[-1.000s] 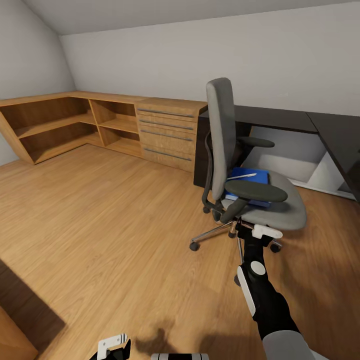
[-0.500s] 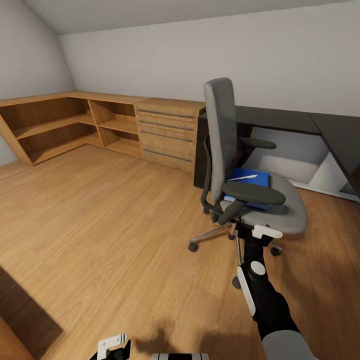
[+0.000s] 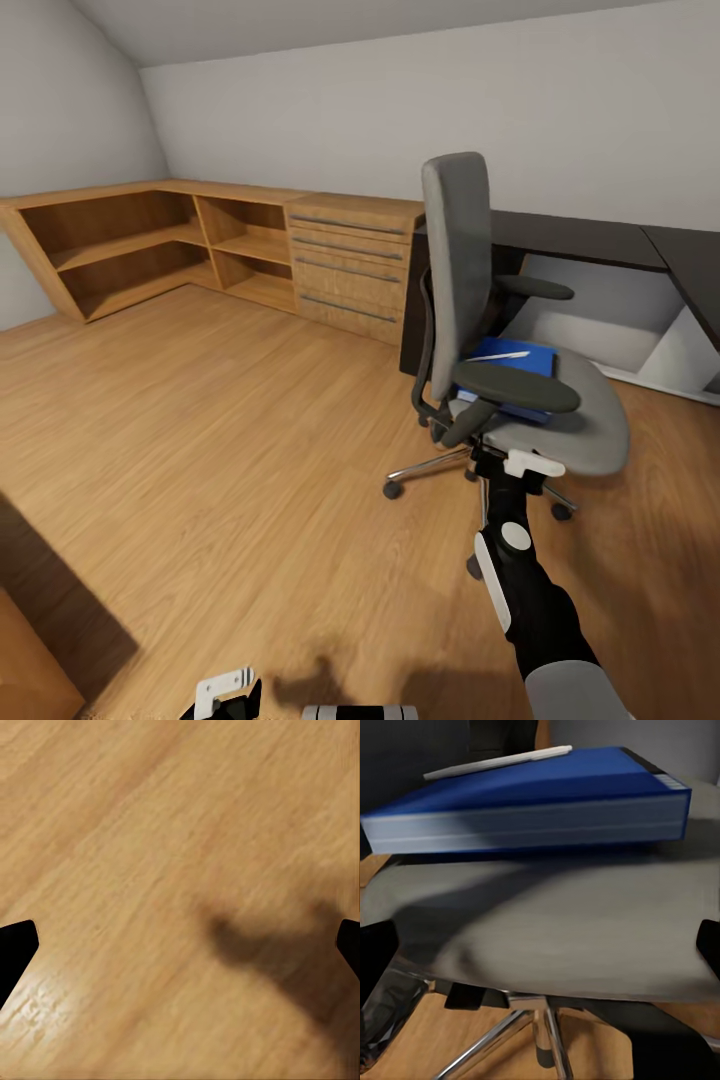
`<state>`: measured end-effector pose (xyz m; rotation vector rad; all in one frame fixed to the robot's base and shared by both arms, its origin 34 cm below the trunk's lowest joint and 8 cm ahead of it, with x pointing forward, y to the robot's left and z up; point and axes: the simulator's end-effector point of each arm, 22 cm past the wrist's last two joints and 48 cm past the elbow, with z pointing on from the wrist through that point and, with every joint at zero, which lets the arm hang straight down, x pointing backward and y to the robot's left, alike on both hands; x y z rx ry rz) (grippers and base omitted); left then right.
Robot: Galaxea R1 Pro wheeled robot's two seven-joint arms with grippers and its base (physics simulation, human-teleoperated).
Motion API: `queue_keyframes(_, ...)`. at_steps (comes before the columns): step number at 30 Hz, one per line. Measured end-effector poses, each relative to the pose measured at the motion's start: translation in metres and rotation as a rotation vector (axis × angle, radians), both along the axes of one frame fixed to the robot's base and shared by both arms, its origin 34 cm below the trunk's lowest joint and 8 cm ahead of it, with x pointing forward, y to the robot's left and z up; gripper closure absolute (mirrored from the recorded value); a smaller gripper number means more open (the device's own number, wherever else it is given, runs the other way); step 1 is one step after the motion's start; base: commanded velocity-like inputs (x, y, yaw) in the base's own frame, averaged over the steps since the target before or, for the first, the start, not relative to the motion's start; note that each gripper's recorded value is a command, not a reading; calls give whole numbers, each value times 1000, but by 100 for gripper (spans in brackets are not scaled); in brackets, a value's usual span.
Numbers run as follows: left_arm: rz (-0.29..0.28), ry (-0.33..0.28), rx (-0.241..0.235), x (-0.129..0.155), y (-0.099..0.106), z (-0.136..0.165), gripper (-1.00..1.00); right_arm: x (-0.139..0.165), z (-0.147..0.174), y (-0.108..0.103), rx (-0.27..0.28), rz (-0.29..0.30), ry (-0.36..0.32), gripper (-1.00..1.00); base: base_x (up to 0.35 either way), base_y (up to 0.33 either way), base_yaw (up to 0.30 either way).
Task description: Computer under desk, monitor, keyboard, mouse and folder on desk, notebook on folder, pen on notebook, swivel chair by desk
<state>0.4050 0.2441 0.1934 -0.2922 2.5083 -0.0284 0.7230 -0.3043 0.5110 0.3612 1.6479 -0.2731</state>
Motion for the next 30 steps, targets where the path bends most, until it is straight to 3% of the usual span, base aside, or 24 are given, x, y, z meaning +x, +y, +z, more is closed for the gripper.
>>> queue_keyframes(30, 1, 17, -2, -5, -1, -5, -100, 0, -7, -1, -12, 1, 12, -100, 0, 0, 140)
